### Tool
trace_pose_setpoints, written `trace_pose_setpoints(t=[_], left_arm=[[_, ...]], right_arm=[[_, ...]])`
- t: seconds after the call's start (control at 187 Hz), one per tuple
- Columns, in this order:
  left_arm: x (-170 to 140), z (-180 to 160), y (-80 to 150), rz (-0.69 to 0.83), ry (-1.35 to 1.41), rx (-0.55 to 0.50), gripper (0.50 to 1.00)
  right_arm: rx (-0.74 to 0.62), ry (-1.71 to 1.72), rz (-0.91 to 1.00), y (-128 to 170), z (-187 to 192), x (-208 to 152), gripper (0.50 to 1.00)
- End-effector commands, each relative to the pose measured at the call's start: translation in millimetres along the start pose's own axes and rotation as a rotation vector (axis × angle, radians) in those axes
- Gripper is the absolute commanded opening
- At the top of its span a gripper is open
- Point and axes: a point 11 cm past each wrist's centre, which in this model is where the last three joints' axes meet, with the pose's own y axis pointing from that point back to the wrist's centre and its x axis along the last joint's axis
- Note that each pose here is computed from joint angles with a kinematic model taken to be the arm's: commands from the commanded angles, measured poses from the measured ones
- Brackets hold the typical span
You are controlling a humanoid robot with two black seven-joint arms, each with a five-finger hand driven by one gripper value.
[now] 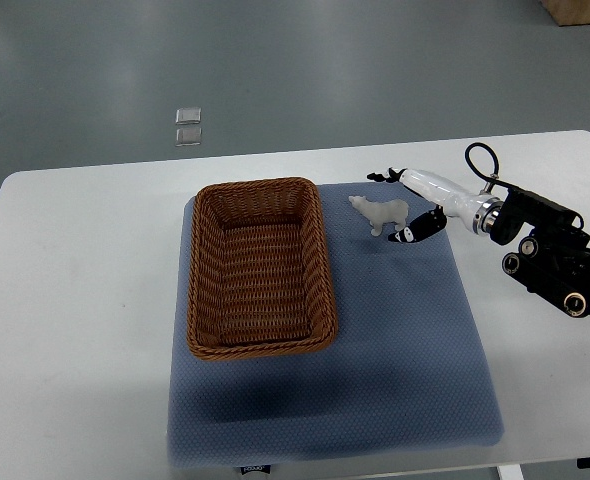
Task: Place white bear in brown basket with right hand
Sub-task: 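Close the right hand fingers around the white polar bear, then lift the held bear up off the mat with the right hand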
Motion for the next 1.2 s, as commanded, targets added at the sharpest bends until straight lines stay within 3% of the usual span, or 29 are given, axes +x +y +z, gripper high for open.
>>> trace_pose_setpoints(t=[0.0,0.664,0.766,0.83,1.194], left_arm=[[0,0,0,-0.001,0.0,0.0,1.0],[0,0,0,0.001,0.0,0.0,1.0],[0,0,0,0.001,0.0,0.0,1.0],[0,0,0,-0.001,0.0,0.0,1.0],[0,0,0,-0.001,0.0,0.0,1.0]], right_arm=[[-0.018,0.024,-0.004,-1,1,-3,0.852],[-0.096,0.078,-0.004,-9,0,-8,0.668],[-0.096,0.094,-0.013,-9,0,-11,0.601],[-0.108,0.098,-0.011,-9,2,-10,0.5],[-0.115,0.108,0.044,-9,2,8,0.5]])
